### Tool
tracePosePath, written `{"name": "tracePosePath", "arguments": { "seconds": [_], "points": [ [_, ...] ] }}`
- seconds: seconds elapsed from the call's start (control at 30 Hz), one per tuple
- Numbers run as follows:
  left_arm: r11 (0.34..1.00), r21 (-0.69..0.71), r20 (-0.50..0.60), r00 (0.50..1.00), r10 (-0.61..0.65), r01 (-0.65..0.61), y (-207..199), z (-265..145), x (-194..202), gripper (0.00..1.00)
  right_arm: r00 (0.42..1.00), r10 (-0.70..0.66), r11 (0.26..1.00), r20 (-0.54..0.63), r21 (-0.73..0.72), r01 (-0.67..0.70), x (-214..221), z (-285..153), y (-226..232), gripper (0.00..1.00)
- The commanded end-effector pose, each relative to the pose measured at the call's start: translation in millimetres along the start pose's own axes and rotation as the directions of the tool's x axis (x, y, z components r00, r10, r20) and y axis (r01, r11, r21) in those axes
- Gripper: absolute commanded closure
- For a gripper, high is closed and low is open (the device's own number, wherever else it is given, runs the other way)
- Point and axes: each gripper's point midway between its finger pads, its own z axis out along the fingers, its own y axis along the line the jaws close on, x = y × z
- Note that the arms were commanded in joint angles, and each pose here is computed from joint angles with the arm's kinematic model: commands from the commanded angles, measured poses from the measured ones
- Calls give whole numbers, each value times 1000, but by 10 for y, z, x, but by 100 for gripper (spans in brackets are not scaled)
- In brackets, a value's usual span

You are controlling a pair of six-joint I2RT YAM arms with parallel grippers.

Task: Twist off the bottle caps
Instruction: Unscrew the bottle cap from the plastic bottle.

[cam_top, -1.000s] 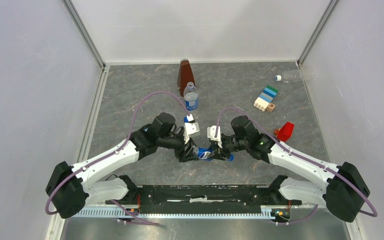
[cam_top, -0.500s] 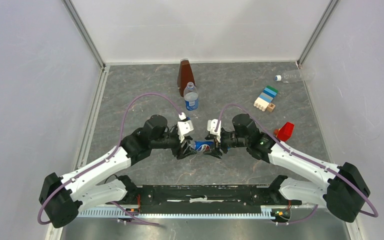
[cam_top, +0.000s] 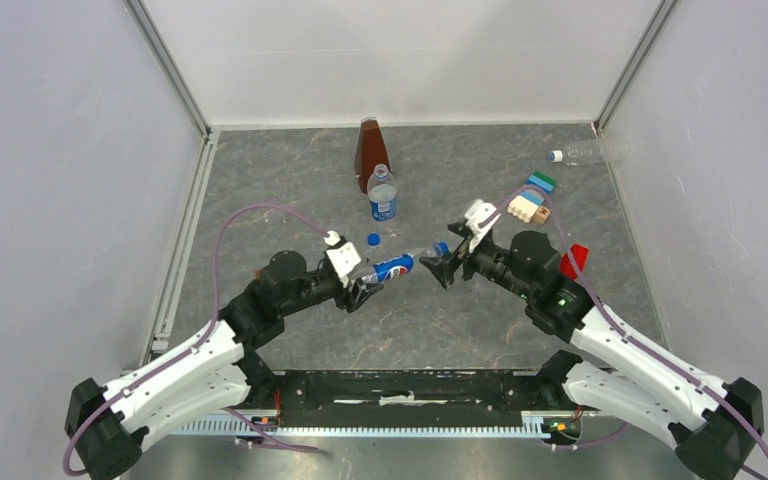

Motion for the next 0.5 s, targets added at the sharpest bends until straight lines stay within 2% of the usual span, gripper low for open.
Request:
{"name": "tracePosePath", "arguments": {
  "seconds": [0.0,0.1,0.27,0.37,0.47],
  "points": [
    [996,-84,216,976,17,1,127,-100,-452,98,959,223,940,176,223,-260,-381,-141,-424,8],
    [998,-69,278,960,26,-7,80,-160,-545,98,892,375,858,250,271,-437,-363,-188,-622,8],
    [998,-60,355,934,34,-13,42,-217,-652,98,762,556,773,333,129,-621,-306,-194,-644,11],
    [998,-64,391,920,37,-13,36,-238,-675,98,702,622,748,347,4,-664,-351,-187,-549,16],
    [998,-57,437,898,46,-23,9,-253,-707,98,673,658,735,336,-93,-672,-400,-172,-458,20]
  ]
}}
